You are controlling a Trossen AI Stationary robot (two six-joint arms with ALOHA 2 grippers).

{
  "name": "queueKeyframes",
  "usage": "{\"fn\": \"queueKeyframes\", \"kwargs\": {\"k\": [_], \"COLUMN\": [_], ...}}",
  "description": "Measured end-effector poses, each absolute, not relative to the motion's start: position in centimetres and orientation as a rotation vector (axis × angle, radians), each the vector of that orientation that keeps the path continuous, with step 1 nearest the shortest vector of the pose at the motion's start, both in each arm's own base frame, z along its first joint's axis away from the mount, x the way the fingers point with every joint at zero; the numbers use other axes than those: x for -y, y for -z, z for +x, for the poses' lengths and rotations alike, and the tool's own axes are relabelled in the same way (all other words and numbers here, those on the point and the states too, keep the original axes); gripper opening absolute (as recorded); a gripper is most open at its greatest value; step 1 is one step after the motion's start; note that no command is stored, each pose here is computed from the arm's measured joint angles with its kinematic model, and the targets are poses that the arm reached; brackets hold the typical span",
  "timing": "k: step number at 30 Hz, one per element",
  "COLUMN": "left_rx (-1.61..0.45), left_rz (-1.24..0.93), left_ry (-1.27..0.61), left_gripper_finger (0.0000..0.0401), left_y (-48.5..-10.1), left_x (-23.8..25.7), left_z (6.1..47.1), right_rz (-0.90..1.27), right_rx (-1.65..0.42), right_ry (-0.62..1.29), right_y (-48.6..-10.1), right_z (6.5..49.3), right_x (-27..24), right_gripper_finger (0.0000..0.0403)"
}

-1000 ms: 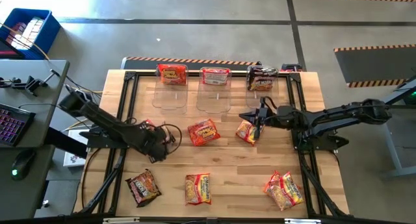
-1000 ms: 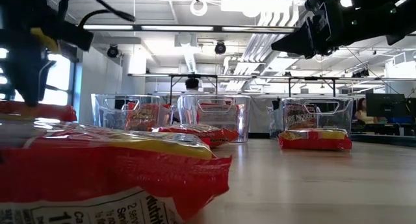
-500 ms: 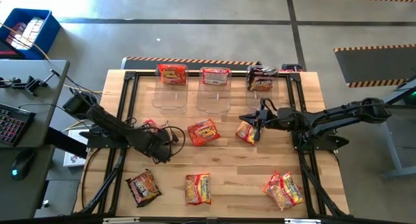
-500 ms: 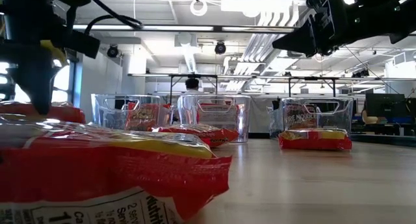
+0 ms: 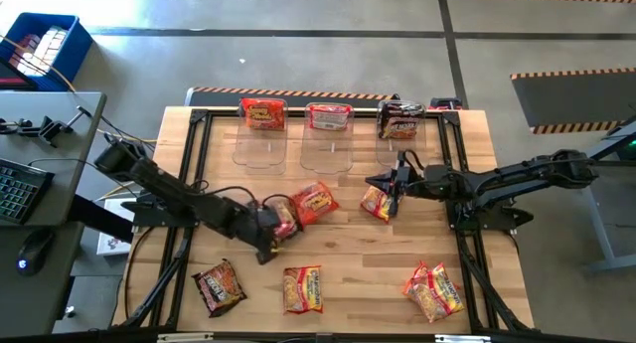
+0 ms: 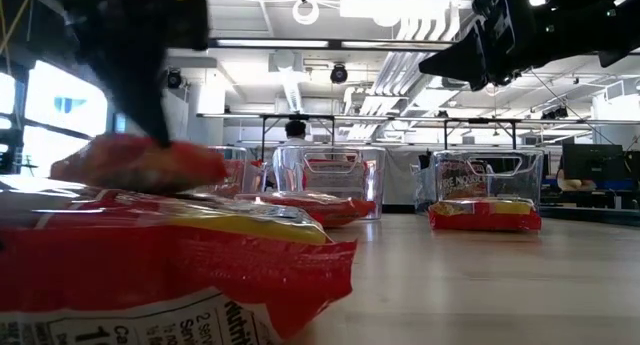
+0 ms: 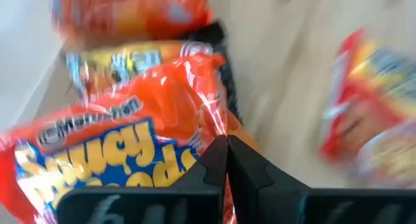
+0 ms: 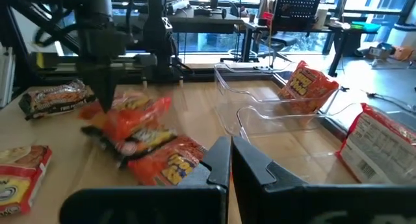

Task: Sort Maruchan noodles
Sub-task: Put the orange noodle pack into the left transparent bin

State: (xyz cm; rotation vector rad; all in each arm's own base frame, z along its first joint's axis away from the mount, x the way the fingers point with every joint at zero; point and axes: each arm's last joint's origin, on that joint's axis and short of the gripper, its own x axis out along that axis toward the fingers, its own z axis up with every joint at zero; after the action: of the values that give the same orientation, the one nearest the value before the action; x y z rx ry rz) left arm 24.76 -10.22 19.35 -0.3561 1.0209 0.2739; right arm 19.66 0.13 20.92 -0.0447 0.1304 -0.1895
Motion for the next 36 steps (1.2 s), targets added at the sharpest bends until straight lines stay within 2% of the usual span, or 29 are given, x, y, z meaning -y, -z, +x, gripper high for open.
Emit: {"fn": "queueKeyframes", "kwargs": {"k": [5,11,19,26,31,36], "left_rx": [-0.833,-0.685,-0.576,-0.504,-0.473,-0.463], "left_rz": [-0.372,-0.391,-0.414,-0.442,-0.401,-0.344], "left_ry": [-0.155,-0.043,0.014,0.045,0.068,0.073], "left_gripper_finger": [0.0000,0.0000,0.0000,0.0000,0.0000,0.0000], "left_y": [-20.1,-20.4,-20.2,-18.9,-18.0,-17.9], "left_x": [10.0,9.5,8.7,8.8,9.1,9.1], "left_z": [27.3,29.6,31.5,33.2,33.8,33.9], "right_rz": [0.017,0.209,0.439,0.937,1.261,1.405], "right_rx": [-0.131,-0.205,-0.356,-0.309,-0.341,-0.432], "right_ry": [0.163,0.151,0.119,0.071,0.089,0.104], "right_y": [-20.9,-19.9,-17.1,-16.0,-14.7,-13.2], "right_z": [19.7,19.7,20.8,22.4,23.0,23.5], "right_x": [-0.2,-0.4,-2.2,-4.4,-5.2,-6.3], "right_gripper_finger": [0.0000,0.0014,0.0103,0.0183,0.0221,0.0242]}}
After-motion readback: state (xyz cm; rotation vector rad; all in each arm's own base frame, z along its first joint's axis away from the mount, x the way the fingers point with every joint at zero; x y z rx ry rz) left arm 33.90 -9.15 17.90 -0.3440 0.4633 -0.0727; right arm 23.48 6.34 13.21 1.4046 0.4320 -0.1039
